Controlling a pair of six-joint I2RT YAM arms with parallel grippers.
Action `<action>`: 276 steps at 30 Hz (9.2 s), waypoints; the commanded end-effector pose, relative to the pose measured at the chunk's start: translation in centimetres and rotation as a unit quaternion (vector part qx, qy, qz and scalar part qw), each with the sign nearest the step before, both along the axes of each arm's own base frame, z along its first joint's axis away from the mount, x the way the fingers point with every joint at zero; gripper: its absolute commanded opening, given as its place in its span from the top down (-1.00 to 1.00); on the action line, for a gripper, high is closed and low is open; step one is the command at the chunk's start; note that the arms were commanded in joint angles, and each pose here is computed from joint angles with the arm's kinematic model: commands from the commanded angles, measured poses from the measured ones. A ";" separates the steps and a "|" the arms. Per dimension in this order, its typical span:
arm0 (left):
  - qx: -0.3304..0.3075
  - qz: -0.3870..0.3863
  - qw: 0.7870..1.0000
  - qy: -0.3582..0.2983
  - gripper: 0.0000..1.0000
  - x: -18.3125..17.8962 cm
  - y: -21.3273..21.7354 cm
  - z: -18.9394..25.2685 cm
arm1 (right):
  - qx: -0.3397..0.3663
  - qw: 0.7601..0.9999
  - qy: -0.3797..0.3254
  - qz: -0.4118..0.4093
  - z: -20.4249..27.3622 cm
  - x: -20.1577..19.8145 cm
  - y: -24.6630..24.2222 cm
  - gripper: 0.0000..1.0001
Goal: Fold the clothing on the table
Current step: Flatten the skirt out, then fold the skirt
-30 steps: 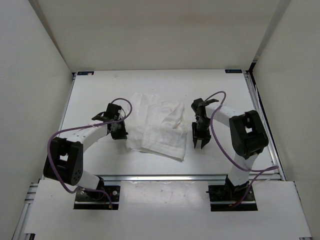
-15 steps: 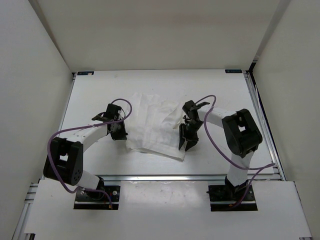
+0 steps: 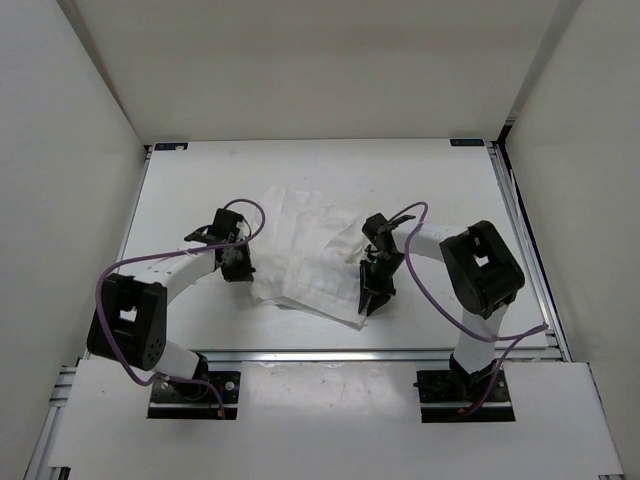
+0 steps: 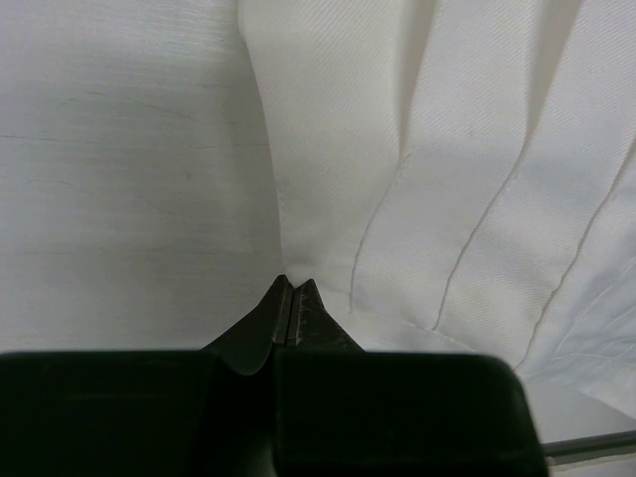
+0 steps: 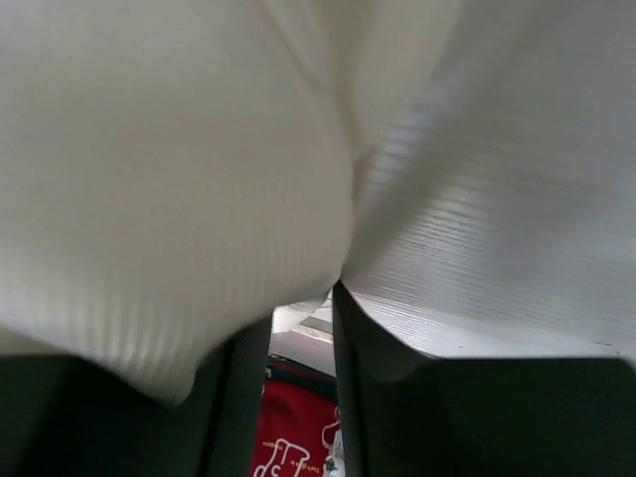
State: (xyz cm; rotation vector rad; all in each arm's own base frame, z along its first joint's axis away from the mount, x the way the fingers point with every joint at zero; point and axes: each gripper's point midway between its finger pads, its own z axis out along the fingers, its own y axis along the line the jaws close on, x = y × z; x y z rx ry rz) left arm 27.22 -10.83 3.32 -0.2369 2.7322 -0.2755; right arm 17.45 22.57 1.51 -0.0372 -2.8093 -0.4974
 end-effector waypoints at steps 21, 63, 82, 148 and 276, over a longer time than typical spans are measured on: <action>-0.102 -0.012 0.995 0.016 1.00 -1.6 -0.7 -0.4 | -0.047 0.997 -0.059 -0.034 -0.4 3.2 -7.1 0.91; -0.223 0.099 0.967 0.070 1.00 -4.8 -4.2 -1.7 | -0.015 0.997 -0.071 -0.032 2.5 2.4 -5.1 0.46; -0.205 0.066 0.973 0.086 1.00 -5.4 -4.4 -1.6 | -0.008 0.996 -0.037 -0.081 0.8 -0.1 -4.2 0.27; -0.402 -0.016 0.897 -0.185 1.00 4.6 -4.5 19.0 | 0.080 0.844 -0.521 -0.097 23.7 15.8 -12.6 0.98; -0.250 0.229 0.939 -0.049 0.88 13.2 -1.4 7.8 | 0.092 0.958 -0.256 -0.095 9.6 21.3 -9.9 0.93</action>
